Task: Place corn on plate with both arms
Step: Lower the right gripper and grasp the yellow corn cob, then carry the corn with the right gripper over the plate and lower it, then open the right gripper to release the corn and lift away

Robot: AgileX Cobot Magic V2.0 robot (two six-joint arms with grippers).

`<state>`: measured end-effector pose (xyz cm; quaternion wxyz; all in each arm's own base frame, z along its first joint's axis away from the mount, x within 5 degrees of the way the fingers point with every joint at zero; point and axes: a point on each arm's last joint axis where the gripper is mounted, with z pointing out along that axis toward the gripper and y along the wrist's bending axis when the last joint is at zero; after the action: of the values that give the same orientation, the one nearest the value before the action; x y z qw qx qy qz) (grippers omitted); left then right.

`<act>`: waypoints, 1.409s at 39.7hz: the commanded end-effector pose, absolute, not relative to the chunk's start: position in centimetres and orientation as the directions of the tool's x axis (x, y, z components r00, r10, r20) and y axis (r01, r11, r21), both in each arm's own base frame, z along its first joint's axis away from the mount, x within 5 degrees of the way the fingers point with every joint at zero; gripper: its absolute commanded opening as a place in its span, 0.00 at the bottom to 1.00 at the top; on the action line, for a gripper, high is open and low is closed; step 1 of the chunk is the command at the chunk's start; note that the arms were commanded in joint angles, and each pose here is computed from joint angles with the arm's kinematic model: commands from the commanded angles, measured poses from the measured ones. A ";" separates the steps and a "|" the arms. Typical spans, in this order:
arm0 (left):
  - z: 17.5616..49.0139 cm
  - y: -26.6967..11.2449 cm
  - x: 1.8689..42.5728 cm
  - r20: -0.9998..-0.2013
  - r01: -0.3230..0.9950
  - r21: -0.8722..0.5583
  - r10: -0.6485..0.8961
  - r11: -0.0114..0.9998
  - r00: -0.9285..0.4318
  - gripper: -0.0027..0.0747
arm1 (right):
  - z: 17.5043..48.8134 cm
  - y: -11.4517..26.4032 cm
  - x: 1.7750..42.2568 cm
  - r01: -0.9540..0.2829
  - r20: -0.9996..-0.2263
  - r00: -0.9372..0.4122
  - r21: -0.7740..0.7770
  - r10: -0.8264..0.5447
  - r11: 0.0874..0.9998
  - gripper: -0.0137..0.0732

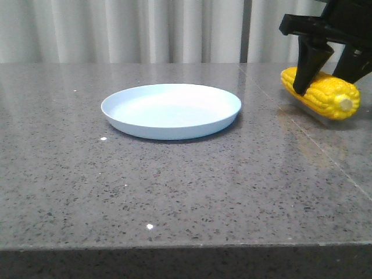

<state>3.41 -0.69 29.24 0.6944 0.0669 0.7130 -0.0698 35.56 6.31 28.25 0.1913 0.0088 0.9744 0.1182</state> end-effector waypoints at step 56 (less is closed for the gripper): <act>30.8 -0.7 3.3 -0.997 0.200 -0.009 -0.024 0.980 0.070 0.01 | 31.6 24.3 34.9 -0.121 -0.427 -0.904 0.313 0.025 0.942 0.78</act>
<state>3.41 -0.69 29.24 0.6944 0.0669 0.7130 -0.0698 35.25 24.65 27.89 0.1638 -0.0248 0.9764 0.1385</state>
